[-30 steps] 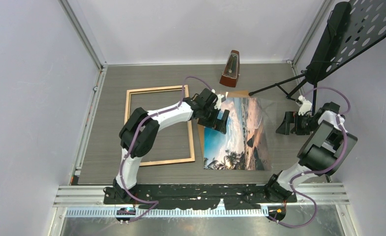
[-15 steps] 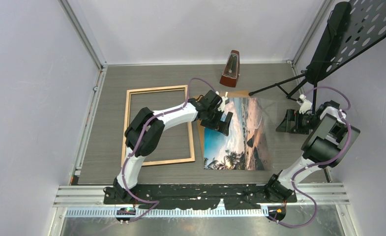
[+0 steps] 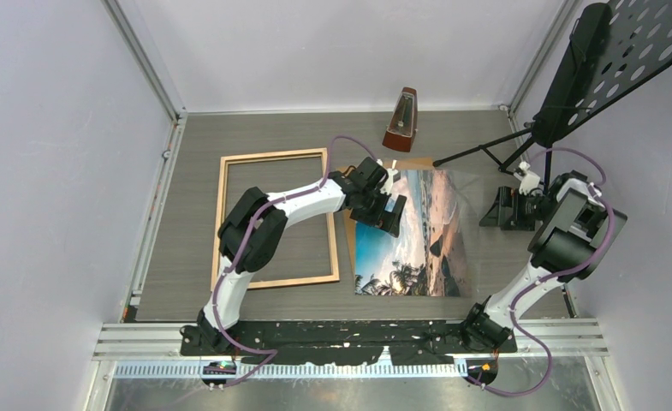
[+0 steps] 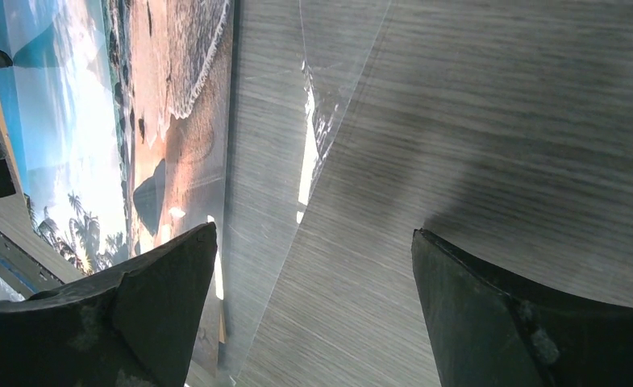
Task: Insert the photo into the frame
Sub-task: Pick up the photo frame item at the center of the board.
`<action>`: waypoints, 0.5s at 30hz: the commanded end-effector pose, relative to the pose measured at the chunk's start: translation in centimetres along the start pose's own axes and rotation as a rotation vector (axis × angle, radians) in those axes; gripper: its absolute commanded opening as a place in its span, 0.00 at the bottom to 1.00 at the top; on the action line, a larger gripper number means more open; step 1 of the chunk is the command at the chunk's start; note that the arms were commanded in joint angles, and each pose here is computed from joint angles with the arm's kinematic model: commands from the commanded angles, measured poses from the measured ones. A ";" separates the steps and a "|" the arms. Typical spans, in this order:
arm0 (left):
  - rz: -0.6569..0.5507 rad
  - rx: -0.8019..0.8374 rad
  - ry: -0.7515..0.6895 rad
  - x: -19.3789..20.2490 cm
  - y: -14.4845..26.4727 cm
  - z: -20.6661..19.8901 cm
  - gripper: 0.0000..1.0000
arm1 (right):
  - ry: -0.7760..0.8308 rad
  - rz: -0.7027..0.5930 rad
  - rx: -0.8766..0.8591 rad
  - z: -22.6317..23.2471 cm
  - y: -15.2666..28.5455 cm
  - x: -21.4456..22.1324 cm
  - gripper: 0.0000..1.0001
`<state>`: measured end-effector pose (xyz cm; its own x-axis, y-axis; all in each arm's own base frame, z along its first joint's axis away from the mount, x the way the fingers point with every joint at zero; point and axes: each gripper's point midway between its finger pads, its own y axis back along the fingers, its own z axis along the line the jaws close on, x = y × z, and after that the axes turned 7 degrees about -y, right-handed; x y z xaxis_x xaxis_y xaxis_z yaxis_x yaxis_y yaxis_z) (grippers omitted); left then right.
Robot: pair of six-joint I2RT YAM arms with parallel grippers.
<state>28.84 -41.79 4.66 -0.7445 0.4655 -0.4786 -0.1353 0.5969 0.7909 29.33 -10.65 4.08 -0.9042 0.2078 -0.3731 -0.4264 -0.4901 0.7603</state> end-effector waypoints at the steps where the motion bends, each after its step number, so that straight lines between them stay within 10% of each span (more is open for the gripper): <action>1: 0.047 -0.009 0.013 1.4 -0.7 0.2 0.99 | 0.019 -0.002 -0.010 0.5 -0.2 -1.4 0.97; 15: 0.055 -0.004 0.010 1.8 -1.1 0.3 0.99 | 0.011 0.042 -0.085 1.5 -3.2 -2.1 0.95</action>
<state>28.84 -41.80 4.62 -0.7442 0.4657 -0.4788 -0.1353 0.5969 0.7909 31.75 -8.72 3.70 -0.9173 0.1884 -0.3508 -0.3947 -0.5461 0.7389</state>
